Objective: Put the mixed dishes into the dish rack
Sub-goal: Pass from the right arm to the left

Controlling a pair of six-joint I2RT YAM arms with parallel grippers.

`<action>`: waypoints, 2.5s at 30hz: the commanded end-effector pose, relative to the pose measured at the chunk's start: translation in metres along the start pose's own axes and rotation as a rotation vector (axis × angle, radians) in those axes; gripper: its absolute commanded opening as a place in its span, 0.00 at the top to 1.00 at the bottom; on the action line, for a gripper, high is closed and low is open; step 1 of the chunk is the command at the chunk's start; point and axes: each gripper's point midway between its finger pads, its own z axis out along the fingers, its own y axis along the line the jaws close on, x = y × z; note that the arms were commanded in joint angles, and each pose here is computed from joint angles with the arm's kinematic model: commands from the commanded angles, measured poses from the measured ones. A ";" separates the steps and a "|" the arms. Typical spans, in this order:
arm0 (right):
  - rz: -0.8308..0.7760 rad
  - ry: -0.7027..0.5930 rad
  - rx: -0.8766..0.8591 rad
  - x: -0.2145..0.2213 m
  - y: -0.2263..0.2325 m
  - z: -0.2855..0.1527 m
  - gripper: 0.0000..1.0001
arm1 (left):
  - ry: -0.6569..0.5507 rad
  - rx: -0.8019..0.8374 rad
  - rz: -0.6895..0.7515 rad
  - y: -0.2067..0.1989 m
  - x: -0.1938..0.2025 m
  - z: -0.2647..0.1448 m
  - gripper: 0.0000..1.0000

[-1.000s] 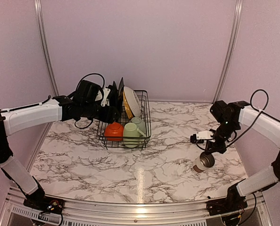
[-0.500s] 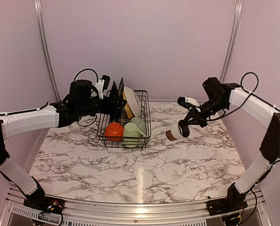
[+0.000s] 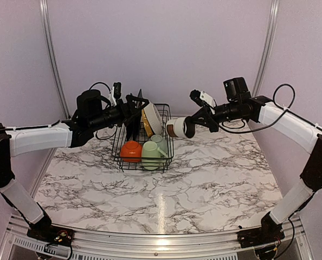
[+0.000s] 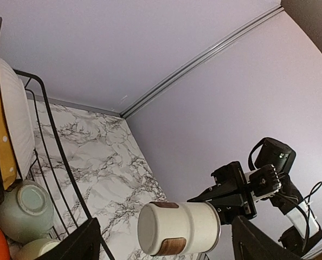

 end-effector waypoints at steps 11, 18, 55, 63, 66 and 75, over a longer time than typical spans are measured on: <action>-0.123 -0.090 0.083 -0.072 0.007 0.033 1.00 | -0.067 0.043 -0.404 0.010 0.005 -0.015 0.15; -0.111 -0.155 0.076 -0.096 0.003 0.034 1.00 | -0.081 0.118 -0.518 0.011 0.009 -0.015 0.14; -0.087 -0.185 0.134 -0.116 -0.003 0.071 1.00 | -0.099 0.346 -0.765 0.002 0.006 -0.005 0.19; -0.119 -0.169 0.037 -0.108 0.028 0.078 1.00 | -0.136 0.314 -0.754 0.011 0.000 -0.006 0.19; -0.135 -0.159 0.024 -0.106 0.037 0.079 1.00 | -0.155 0.301 -0.758 0.017 -0.002 -0.006 0.18; -0.142 -0.144 0.034 -0.102 0.038 0.079 1.00 | -0.227 0.265 -0.729 0.031 -0.010 -0.016 0.28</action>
